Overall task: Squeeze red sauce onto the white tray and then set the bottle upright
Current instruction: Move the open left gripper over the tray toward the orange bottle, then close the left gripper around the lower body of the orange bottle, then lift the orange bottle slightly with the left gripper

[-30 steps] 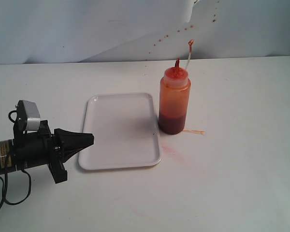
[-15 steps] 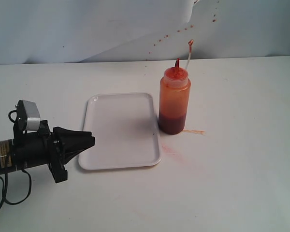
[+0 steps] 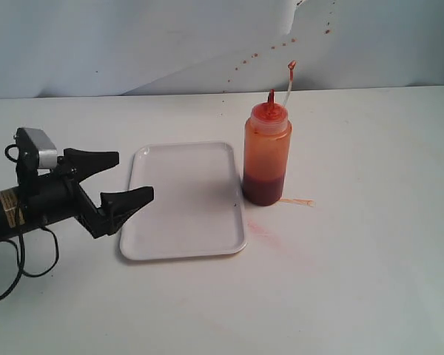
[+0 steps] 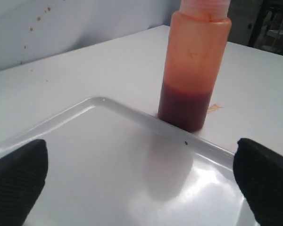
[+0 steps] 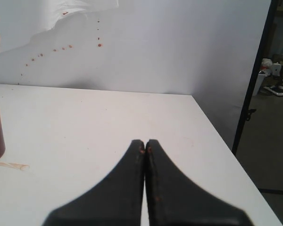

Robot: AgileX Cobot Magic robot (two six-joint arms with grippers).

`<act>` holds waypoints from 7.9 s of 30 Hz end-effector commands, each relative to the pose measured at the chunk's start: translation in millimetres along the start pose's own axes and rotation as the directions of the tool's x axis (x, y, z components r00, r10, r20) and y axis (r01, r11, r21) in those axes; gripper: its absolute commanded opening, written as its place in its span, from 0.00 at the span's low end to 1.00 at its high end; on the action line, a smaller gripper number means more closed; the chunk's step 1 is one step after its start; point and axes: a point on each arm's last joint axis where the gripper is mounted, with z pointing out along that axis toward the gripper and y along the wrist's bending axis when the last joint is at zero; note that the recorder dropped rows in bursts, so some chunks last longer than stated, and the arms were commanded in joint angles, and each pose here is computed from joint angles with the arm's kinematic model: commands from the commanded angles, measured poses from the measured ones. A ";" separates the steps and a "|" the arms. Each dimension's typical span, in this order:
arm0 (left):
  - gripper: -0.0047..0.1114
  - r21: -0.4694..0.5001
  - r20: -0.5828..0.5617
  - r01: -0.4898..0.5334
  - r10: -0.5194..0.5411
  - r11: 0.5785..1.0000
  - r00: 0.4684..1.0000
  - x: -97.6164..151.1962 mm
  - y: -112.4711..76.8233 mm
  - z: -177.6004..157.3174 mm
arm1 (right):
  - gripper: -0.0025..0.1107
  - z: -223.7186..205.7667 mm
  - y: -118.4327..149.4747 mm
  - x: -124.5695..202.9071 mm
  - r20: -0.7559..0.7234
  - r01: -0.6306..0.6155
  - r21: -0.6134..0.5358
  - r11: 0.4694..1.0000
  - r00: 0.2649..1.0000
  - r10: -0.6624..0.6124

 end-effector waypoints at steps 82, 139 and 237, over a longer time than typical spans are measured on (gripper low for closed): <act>0.94 0.103 -0.180 -0.107 0.124 0.989 0.976 2.3 -40.7 187.0 | 0.02 0.1 0.5 0.9 0.002 -0.007 -0.005 1.000 1.000 0.007; 0.94 0.136 -0.122 -0.146 0.163 0.980 0.979 -3.7 -45.6 192.1 | 0.02 0.1 0.5 0.9 0.002 -0.007 -0.005 1.000 1.000 0.007; 0.05 0.169 -0.199 -0.220 0.251 0.961 0.947 10.7 -79.8 242.3 | 0.02 0.1 0.5 0.9 0.002 -0.007 -0.005 1.000 1.000 0.007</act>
